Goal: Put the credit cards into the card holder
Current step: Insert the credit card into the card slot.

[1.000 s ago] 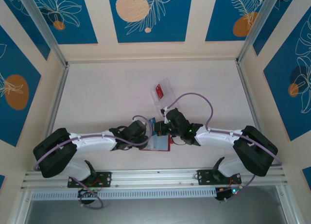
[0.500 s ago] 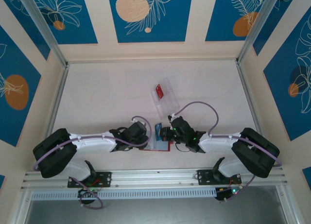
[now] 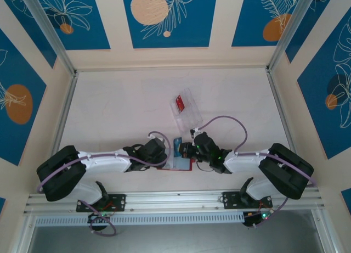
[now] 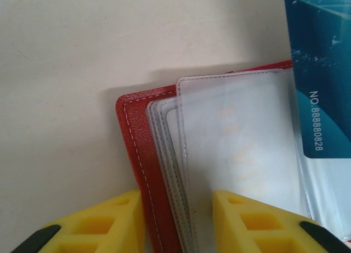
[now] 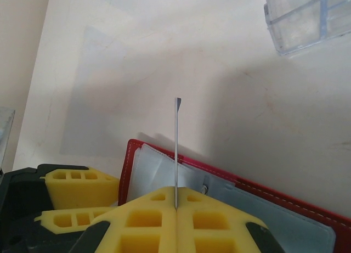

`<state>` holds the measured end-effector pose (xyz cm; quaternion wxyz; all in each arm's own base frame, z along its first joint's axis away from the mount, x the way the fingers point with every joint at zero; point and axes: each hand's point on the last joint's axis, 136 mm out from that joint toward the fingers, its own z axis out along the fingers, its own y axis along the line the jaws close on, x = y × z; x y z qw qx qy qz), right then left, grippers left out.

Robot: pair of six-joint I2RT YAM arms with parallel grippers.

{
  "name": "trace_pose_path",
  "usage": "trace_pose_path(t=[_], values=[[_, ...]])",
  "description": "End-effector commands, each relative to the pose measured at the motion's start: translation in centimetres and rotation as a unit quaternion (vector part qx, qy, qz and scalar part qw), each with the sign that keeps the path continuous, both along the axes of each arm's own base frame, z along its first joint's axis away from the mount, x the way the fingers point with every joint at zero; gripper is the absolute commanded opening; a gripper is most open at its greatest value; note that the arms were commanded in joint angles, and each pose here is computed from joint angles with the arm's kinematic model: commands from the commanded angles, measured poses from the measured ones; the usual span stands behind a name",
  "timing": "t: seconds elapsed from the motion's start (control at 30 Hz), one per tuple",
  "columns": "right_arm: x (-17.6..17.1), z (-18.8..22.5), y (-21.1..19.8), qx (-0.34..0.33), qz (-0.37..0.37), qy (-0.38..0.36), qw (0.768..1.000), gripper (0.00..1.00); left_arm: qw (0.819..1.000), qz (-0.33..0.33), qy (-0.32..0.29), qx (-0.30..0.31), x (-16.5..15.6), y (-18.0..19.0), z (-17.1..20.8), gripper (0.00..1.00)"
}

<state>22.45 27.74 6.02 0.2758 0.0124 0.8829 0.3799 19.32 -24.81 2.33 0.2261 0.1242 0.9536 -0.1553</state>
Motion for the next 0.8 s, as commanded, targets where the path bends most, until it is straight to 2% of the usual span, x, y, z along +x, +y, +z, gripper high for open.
trace_pose_path(t=[0.0,0.77], values=[[0.1,-0.1,0.1,0.005,-0.011,-0.004,1.0,0.0,0.997,-0.008,0.047,0.066,-2.6,3.0,-2.9,0.34],[-0.8,-2.2,-0.1,-0.008,-0.027,0.009,1.0,0.0,0.997,-0.007,0.045,0.067,-2.6,3.1,-2.7,0.34]])
